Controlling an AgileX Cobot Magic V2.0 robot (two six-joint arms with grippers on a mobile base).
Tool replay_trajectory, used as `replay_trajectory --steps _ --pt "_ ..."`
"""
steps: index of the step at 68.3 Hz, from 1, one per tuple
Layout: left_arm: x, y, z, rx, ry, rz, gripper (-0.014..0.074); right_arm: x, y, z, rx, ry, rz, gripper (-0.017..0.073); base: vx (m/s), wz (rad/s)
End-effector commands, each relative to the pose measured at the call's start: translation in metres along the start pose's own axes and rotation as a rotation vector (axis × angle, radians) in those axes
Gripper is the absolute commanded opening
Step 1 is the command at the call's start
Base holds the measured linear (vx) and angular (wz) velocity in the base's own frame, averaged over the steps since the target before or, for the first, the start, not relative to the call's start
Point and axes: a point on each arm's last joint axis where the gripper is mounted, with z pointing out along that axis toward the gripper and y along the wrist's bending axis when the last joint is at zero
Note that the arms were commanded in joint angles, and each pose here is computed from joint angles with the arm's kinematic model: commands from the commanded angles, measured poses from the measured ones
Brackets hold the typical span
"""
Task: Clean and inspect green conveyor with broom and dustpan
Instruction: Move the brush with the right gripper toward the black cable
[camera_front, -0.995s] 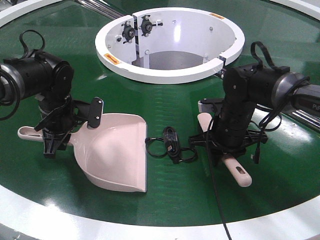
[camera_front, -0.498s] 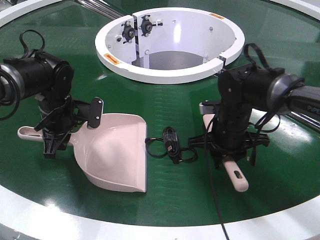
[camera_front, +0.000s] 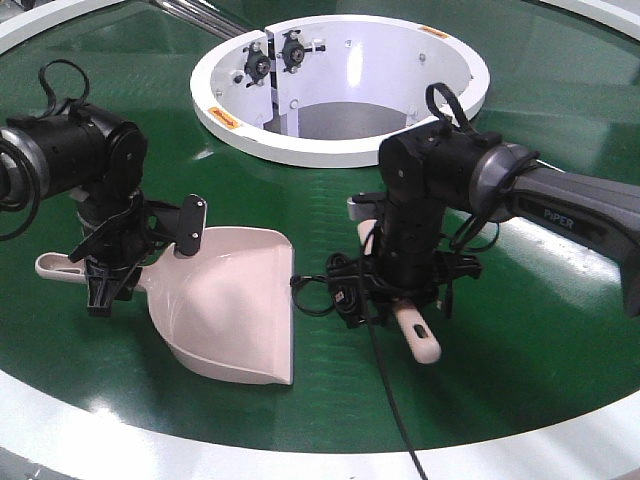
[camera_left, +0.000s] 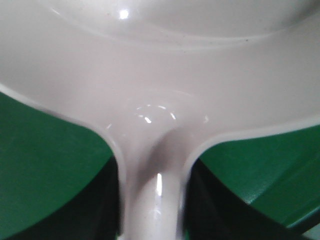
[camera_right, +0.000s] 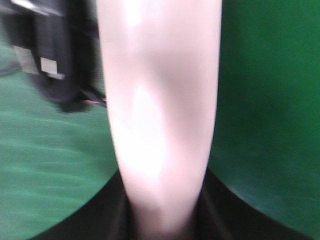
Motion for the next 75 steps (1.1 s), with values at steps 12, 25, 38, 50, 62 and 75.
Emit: replay_trajectory --steps 12,25,38,50,62,75 --pt "0.005 0.001 -0.027 -0.071 -0.012 -0.015 -0.0006 0.005 0.015 -0.011 -0.058 0.058 0.000 -0.0002 0.00 0.00" --pt "0.005 0.001 -0.027 -0.071 -0.012 -0.015 -0.0006 0.009 0.029 0.001 -0.012 0.070 -0.059 -0.0002 0.00 0.00" --pt "0.005 0.001 -0.027 -0.071 -0.012 -0.015 -0.0006 0.011 0.048 0.000 -0.045 0.064 -0.104 -0.0002 0.00 0.00" --pt "0.005 0.001 -0.027 -0.071 -0.012 -0.015 -0.0006 0.003 0.071 -0.021 -0.115 -0.010 -0.144 -0.0002 0.00 0.00" --pt "0.005 0.001 -0.027 -0.071 -0.012 -0.015 -0.0006 -0.005 0.096 -0.031 -0.261 -0.020 -0.165 -0.0002 0.00 0.00" --pt "0.005 0.001 -0.027 -0.071 -0.012 -0.015 -0.0006 -0.005 0.121 -0.036 -0.346 -0.035 -0.247 -0.0002 0.00 0.00"
